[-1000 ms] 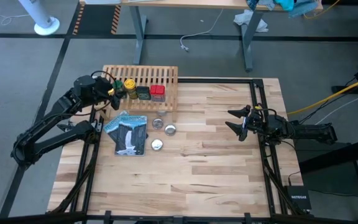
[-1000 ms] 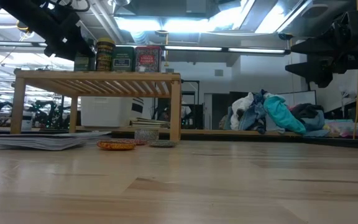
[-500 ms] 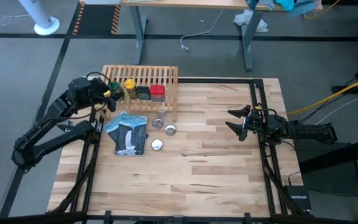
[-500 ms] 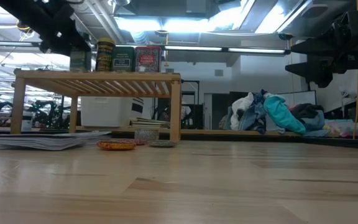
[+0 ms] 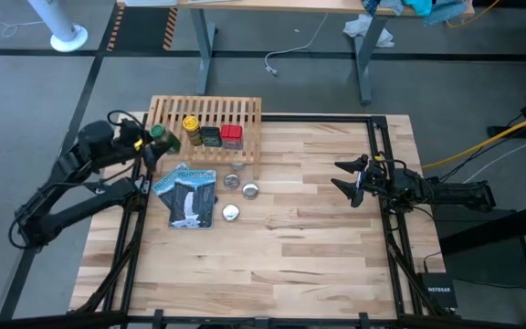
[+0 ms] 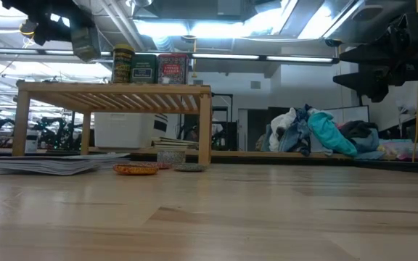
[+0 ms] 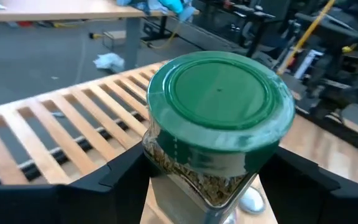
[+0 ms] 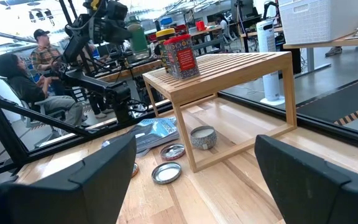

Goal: Shelf spices
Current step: Remove the green seasoning bottle from the shelf

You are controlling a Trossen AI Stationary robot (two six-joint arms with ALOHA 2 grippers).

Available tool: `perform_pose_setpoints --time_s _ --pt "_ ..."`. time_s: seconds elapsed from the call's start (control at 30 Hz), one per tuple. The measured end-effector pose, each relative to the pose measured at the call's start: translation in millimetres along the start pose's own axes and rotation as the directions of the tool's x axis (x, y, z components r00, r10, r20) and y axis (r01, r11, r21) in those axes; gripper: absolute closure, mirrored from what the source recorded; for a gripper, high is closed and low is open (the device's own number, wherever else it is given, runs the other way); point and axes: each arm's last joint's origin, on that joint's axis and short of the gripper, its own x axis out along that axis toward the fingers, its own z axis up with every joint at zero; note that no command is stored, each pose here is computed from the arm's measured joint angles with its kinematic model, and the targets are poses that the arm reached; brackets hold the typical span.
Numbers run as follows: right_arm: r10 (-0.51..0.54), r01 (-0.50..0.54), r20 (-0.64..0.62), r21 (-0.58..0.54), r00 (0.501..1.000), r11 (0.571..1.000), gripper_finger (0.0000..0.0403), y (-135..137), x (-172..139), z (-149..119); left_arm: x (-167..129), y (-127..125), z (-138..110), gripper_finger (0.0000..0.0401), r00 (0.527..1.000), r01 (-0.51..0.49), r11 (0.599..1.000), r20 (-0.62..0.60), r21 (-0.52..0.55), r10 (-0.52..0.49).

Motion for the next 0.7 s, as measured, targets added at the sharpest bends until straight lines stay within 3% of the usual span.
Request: perform_pose_setpoints --time_s 0.17,0.43,0.7 --pt "0.000 0.000 0.000 0.000 1.000 1.000 0.0068 0.0 0.0 0.0 -1.3 -5.6 0.2 0.0151 0.997 0.077 0.997 0.003 -0.013 -0.077" --pt "0.000 0.000 0.000 0.000 1.000 1.000 0.0068 0.0 0.0 0.1 0.8 -17.1 13.2 0.0151 0.971 0.211 0.977 0.110 0.020 -0.212" --pt "0.000 0.000 0.000 0.000 1.000 1.000 0.0068 0.0 0.0 0.1 28.7 -35.6 23.4 0.0152 0.941 0.320 0.946 0.097 0.050 -0.323"
